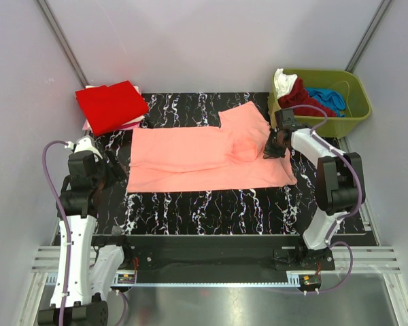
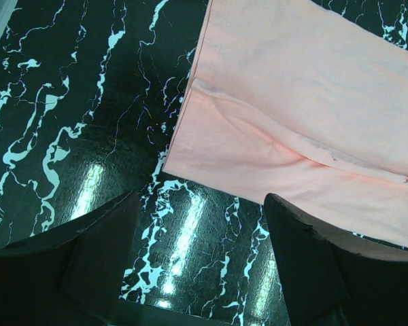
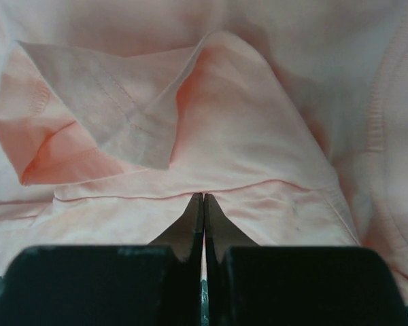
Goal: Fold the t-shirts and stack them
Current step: Fold the tshirt
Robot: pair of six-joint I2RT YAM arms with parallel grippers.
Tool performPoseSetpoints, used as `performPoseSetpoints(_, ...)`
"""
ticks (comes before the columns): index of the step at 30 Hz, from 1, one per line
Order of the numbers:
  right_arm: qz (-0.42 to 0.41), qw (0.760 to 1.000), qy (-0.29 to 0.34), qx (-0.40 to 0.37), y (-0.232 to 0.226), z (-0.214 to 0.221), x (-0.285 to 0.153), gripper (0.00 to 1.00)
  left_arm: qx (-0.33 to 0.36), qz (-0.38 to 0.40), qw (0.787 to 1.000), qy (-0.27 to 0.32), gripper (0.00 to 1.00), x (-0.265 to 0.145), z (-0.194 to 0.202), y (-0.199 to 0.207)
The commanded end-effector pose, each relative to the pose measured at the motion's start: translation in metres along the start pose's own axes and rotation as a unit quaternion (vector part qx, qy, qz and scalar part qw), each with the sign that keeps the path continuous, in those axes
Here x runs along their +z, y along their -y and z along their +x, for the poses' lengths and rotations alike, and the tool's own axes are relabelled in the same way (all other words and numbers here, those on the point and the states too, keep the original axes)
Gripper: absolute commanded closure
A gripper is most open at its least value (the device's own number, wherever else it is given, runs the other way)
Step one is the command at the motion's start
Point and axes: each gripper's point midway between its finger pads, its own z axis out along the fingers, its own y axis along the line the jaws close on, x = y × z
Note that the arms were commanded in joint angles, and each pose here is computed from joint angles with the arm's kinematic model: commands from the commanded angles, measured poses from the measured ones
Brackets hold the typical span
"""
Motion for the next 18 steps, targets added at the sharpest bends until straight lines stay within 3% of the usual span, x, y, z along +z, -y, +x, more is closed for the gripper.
performPoseSetpoints(1,-0.001,1.0,0.021,-0.018,-0.014,-0.017,0.012,1.0,-0.001,0.005,1.0,0.027,0.2,0.0,-0.01,0.002)
performPoseSetpoints(6,0.003,1.0,0.005,-0.024,-0.022,-0.022,0.036,1.0,-0.001,0.004,1.0,0.027,0.2,0.0,-0.011,0.001)
performPoseSetpoints(18,-0.059,0.998,0.033,-0.018,-0.086,-0.102,0.06,1.0,-0.002,0.002,1.0,0.027,0.2,0.001,-0.011,0.001)
